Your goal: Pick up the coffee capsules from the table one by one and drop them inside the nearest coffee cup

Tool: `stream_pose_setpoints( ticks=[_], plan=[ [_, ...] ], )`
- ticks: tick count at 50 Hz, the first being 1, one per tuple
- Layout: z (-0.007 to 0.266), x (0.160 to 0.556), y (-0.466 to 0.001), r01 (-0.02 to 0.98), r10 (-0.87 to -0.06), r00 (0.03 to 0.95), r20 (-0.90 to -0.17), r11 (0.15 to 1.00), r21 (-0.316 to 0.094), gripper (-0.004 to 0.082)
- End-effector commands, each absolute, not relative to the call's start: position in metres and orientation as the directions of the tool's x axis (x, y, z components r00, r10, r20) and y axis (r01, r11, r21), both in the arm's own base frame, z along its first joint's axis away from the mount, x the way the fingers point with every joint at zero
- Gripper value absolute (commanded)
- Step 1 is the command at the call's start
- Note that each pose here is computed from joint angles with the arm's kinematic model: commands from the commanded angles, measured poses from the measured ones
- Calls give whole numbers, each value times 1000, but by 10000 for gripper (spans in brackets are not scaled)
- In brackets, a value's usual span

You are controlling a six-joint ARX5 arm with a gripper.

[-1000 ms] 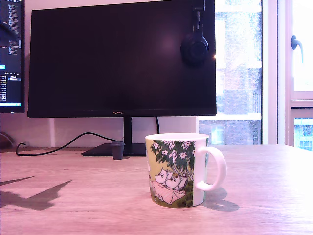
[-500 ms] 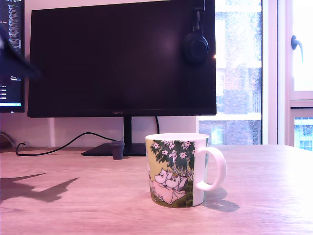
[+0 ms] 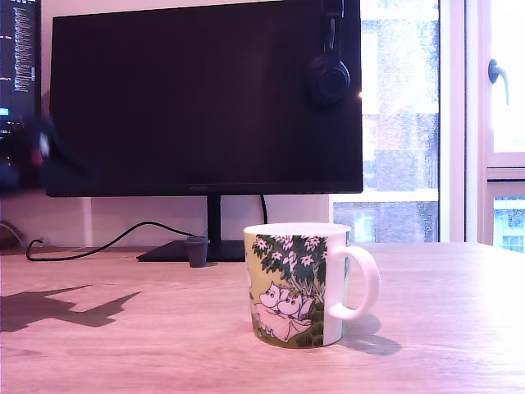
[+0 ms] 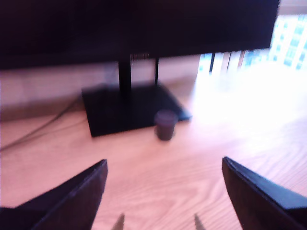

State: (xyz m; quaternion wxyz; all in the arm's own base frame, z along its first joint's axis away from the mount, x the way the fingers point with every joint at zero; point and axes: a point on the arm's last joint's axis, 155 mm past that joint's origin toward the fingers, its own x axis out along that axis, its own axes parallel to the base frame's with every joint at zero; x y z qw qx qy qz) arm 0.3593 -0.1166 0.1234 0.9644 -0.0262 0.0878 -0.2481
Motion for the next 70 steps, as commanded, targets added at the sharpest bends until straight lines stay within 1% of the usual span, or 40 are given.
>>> stream_pose_setpoints(
  ticks=[1, 10, 17, 36, 43, 55, 59, 60, 61, 70],
  plan=[
    [114, 357, -118, 483, -491, 857, -159, 871, -88, 693],
    [98, 366, -120, 485, -494, 854, -166, 870, -92, 693],
    [90, 378, -127, 502, -511, 842, -172, 860, -97, 693],
    [74, 408, -154, 550, -560, 806, -194, 828, -108, 693],
    [64, 417, -157, 544, -558, 792, -247, 829, -129, 693],
    [57, 430, -168, 548, -567, 763, -312, 822, -155, 693],
    [56, 433, -175, 562, -576, 754, -316, 814, -146, 693],
    [57, 433, -176, 570, -578, 754, -312, 812, -126, 693],
    [58, 434, -178, 574, -581, 753, -309, 810, -121, 693],
    [52, 443, -188, 590, -593, 742, -312, 799, -114, 693]
  ],
)
